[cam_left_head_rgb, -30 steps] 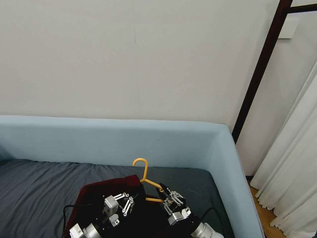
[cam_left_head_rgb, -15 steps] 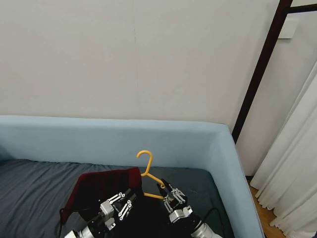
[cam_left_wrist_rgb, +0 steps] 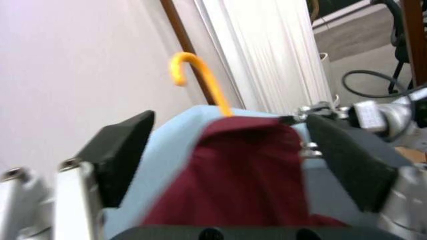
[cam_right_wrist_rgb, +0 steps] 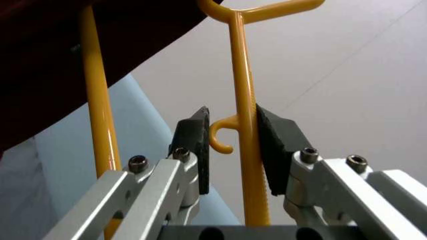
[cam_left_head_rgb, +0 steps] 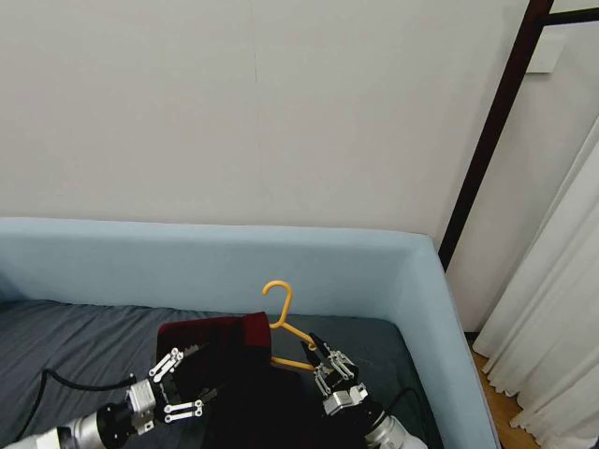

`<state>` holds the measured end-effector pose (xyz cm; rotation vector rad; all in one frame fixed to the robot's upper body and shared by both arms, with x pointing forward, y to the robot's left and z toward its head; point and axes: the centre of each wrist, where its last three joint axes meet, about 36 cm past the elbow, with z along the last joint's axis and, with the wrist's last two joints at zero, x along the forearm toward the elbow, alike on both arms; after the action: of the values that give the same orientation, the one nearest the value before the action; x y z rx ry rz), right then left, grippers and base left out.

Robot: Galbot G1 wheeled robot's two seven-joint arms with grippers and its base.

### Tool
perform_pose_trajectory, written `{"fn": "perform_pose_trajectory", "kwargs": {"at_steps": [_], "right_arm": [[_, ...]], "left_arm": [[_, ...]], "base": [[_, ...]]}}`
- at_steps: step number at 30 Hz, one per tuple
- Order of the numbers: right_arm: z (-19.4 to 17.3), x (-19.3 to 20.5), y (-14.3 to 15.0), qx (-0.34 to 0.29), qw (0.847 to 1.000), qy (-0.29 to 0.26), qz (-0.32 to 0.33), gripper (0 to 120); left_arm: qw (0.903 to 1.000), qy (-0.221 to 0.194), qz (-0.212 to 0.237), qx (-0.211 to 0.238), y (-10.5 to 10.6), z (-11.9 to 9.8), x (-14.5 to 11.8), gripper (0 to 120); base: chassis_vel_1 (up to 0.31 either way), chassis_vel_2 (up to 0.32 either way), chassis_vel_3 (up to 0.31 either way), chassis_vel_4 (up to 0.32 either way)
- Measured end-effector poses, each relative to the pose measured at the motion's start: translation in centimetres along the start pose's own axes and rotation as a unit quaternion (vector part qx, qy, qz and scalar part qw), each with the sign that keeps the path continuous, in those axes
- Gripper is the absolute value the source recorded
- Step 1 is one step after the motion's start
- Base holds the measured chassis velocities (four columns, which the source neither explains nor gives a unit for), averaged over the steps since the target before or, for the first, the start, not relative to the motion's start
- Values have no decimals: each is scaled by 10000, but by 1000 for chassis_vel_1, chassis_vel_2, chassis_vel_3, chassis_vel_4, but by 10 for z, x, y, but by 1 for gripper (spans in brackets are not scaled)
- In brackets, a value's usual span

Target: Pick up the clothes from the sofa and hang them on the clothes hanger.

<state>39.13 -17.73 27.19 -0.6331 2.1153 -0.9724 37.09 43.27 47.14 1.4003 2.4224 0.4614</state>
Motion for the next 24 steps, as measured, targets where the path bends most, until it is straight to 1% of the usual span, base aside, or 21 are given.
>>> {"fn": "perform_pose_trajectory", "kwargs": {"at_steps": [1, 2, 3, 4, 6, 7, 9, 10, 11, 13, 15, 16, 17, 19, 21, 24], "right_arm": [[-2, 0, 2, -2, 10000, -19, -21, 22], [-2, 0, 2, -2, 10000, -19, -21, 22], [-3, 0, 4, -2, 10000, -39, -37, 22], [-4, 0, 5, -1, 10000, -52, -48, 22], [-5, -1, 8, -9, 9999, -98, -82, 22], [-5, -1, 8, -9, 9999, -98, -82, 22], [-7, -2, 10, -6, 9998, -145, -118, 22], [-7, -2, 10, 14, 9998, -166, -127, 22], [-7, -2, 10, 14, 9998, -166, -127, 22], [-4, -3, 5, 183, 9994, -270, -132, 22], [-3, -5, 1, 348, 9983, -438, -177, 22], [-3, -6, 1, 381, 9979, -493, -192, 22], [-3, -6, 1, 381, 9979, -493, -192, 22], [-6, -11, 3, 420, 9970, -617, -225, 22], [-8, -13, 4, 439, 9964, -676, -243, 22], [-16, -19, 14, 433, 9944, -908, -328, 22]], "left_arm": [[10000, 70, 23, 32, 11, -2, 1, 97], [10000, 70, 23, 32, 11, -2, 1, 97], [9998, 166, 45, 74, 21, -3, 4, 98], [9997, 237, 54, 100, 27, -2, 7, 99], [9989, 413, 130, 154, 37, 1, 14, 100], [9989, 413, 130, 154, 37, 1, 14, 100], [9976, 602, 266, 235, 47, 4, 22, 100], [9954, 767, 451, 348, 55, 7, 27, 100], [9954, 767, 451, 348, 55, 7, 27, 100], [9874, 1097, 954, 622, 71, 9, 36, 100], [9788, 1339, 1310, 825, 82, 10, 42, 100], [9756, 1421, 1418, 884, 85, 10, 44, 99], [9756, 1421, 1418, 884, 85, 10, 44, 99], [9693, 1600, 1599, 964, 89, 12, 47, 97], [9682, 1641, 1620, 975, 89, 13, 48, 96], [9665, 1721, 1626, 987, 88, 16, 50, 84]], "base": [[0, 0, 0, 0], [0, 0, 0, 0], [0, 0, 0, 0], [0, 0, 0, 0], [0, 0, 0, 0], [0, 0, 0, 0], [0, 0, 0, 0], [0, 0, 0, 0], [0, 0, 0, 0], [0, 0, 0, 0], [0, 0, 0, 0], [0, 0, 0, 0], [0, 0, 0, 0], [0, 0, 0, 0], [0, 0, 0, 0], [0, 0, 0, 0]]}}
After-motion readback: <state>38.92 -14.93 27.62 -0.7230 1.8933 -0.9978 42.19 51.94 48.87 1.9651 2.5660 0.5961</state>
